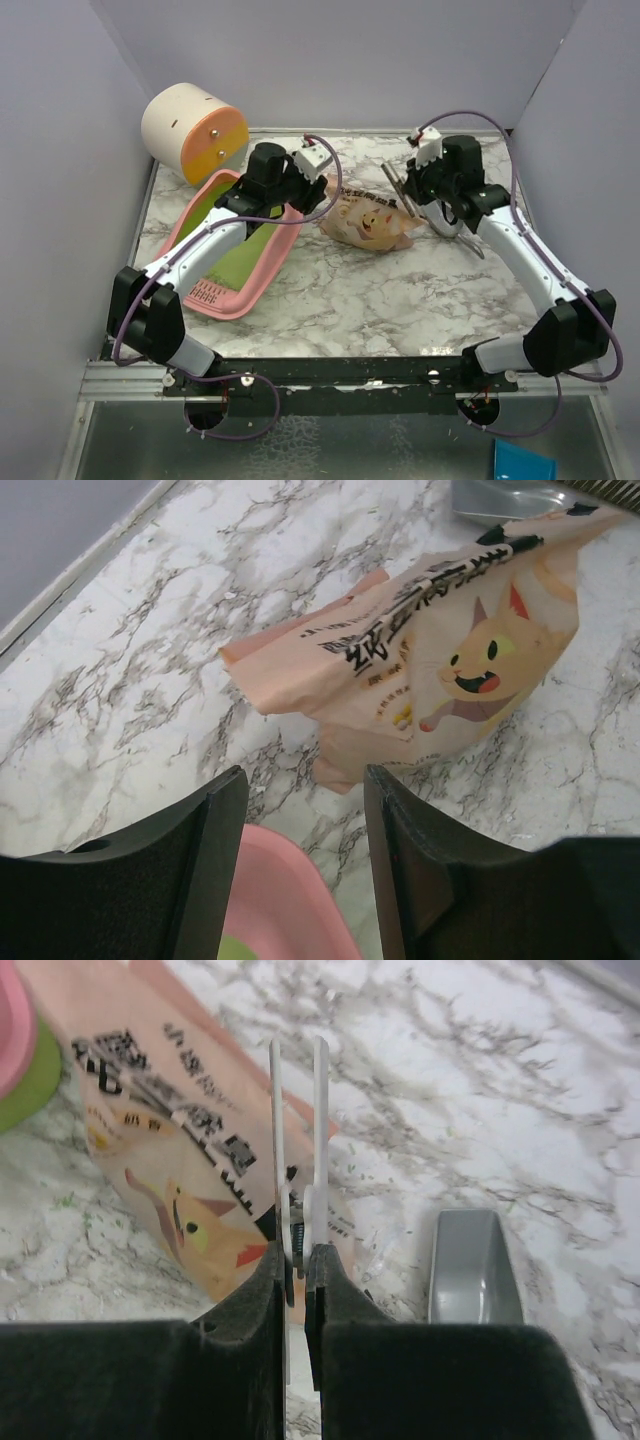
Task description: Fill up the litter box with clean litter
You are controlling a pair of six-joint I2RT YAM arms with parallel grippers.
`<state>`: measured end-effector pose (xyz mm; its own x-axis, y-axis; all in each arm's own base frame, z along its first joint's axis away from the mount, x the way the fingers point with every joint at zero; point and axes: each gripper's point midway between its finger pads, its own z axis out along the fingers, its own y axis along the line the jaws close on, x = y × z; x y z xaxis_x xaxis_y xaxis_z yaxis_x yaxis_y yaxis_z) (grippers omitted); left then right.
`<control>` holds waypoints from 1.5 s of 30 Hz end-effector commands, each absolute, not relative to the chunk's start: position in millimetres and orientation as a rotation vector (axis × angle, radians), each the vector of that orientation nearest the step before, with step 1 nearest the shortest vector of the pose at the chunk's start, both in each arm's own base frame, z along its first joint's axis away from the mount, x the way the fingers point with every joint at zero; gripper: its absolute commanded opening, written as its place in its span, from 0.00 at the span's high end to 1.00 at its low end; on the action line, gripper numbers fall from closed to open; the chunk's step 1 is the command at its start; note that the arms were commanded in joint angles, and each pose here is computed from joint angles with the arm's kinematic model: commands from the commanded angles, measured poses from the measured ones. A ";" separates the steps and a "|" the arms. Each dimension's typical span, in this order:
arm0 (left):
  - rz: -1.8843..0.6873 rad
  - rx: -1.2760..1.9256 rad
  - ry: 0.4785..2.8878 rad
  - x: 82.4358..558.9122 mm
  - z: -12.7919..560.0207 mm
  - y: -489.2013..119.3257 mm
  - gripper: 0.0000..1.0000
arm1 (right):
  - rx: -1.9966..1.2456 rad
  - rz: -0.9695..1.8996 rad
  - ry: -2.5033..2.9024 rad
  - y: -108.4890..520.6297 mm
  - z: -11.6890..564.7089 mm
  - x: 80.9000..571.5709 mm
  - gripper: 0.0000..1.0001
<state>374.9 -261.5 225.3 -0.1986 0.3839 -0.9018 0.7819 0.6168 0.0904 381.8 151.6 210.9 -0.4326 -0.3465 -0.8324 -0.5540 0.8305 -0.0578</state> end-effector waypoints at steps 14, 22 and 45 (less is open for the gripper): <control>-1.052 0.149 2.243 440.2 275.8 -251.4 0.46 | -0.030 0.573 2.297 117.7 230.8 209.6 0.99; -1.172 0.148 2.356 432.9 249.4 -265.6 0.46 | -0.085 0.823 2.502 145.9 154.1 169.5 0.99; -1.214 0.182 2.423 427.5 221.0 -271.9 0.34 | 0.219 0.728 2.459 140.1 118.0 211.4 0.55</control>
